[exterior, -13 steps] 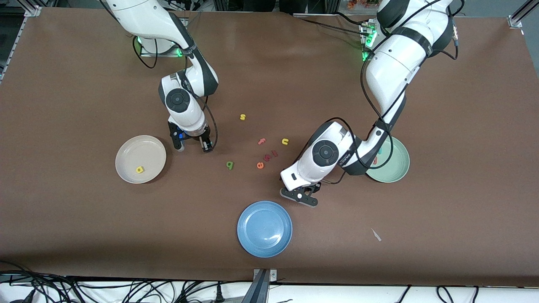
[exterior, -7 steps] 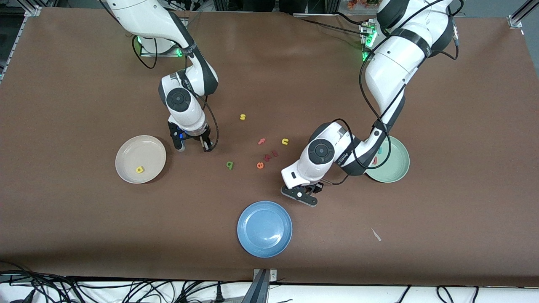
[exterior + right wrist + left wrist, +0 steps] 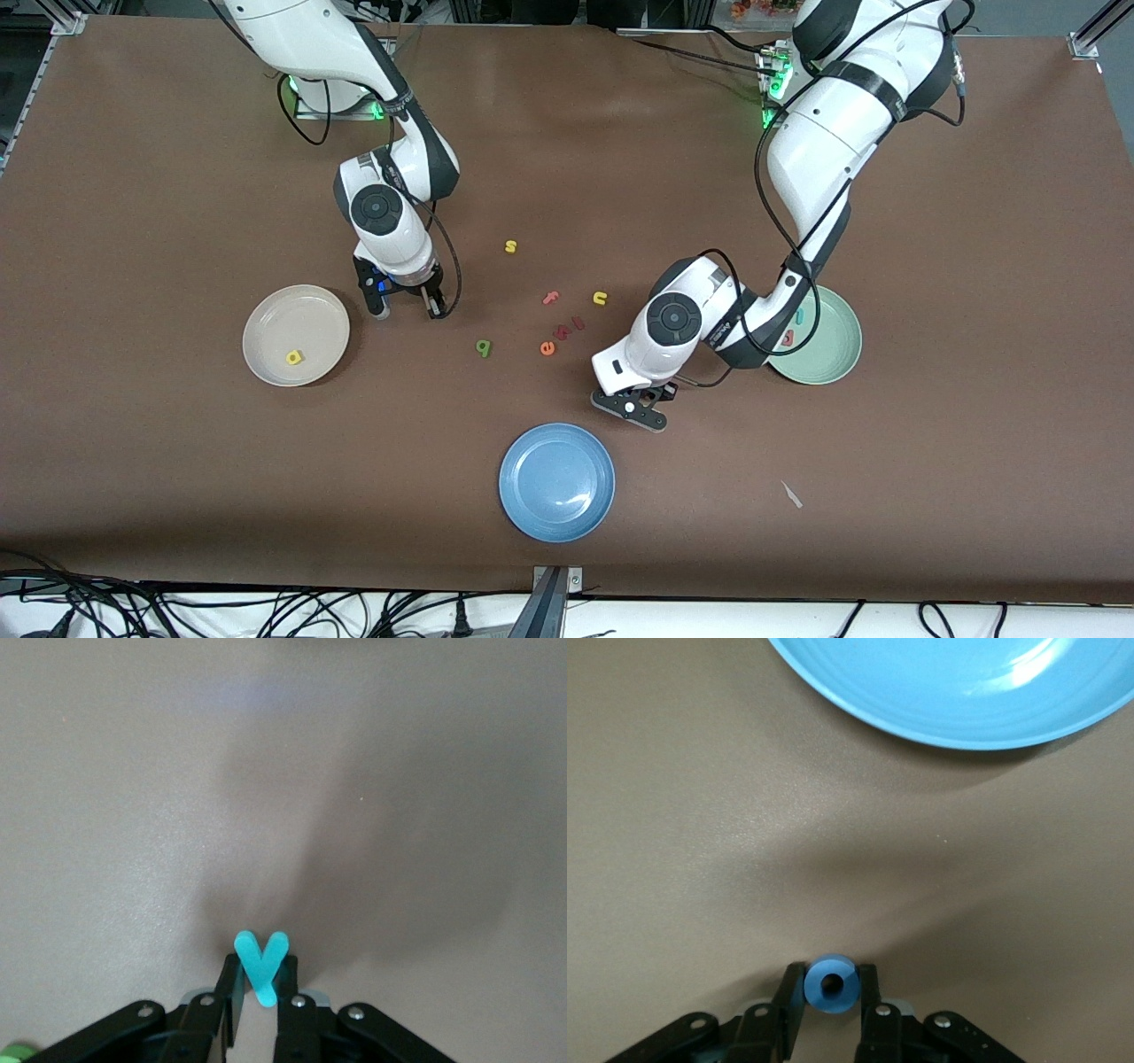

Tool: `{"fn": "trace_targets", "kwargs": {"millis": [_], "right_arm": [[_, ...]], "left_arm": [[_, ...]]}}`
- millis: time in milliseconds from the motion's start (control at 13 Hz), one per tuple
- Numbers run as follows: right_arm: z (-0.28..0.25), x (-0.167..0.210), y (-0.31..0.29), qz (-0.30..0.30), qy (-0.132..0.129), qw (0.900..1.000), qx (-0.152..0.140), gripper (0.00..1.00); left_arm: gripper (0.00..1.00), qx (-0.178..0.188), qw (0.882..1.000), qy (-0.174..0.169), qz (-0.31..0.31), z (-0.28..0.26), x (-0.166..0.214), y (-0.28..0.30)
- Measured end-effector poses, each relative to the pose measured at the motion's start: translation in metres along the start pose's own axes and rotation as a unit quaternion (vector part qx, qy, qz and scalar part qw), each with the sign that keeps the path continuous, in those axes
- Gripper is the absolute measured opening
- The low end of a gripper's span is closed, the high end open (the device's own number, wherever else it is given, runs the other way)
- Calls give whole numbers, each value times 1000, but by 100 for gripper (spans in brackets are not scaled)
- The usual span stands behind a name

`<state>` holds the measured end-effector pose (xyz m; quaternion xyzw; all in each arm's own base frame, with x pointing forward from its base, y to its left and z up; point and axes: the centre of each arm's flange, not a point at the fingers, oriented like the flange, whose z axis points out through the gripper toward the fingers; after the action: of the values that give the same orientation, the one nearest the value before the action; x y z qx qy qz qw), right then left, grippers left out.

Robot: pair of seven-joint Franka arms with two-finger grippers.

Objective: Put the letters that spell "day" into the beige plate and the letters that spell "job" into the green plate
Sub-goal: 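Carry the blue o to the green plate while the right gripper carries the y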

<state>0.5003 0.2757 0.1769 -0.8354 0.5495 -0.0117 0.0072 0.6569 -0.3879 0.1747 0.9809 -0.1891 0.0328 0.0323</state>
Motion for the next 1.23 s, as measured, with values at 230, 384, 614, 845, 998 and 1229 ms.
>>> {"fn": "trace_targets", "kwargs": {"millis": [230, 384, 614, 845, 998, 1229], "right_arm": [[0, 0, 0, -3, 0, 1000, 0, 19], [-1, 0, -1, -10, 0, 1000, 2, 18], [-5, -1, -7, -43, 1, 999, 10, 18], [-15, 6, -13, -121, 4, 993, 3, 17], [-29, 19, -12, -196, 3, 980, -20, 17], [-46, 34, -11, -284, -1, 958, -32, 17]], "left_arm": [[25, 0, 1000, 1, -3, -1, 1, -5], [25, 4, 1000, -3, -8, -8, 3, -13], [25, 32, 998, -48, -17, -43, 1, -30], [25, 63, 992, -100, -34, -84, -9, -66], [25, 74, 990, -116, -42, -100, -21, -90], [25, 79, 987, -138, -34, -112, -46, -137]]}}
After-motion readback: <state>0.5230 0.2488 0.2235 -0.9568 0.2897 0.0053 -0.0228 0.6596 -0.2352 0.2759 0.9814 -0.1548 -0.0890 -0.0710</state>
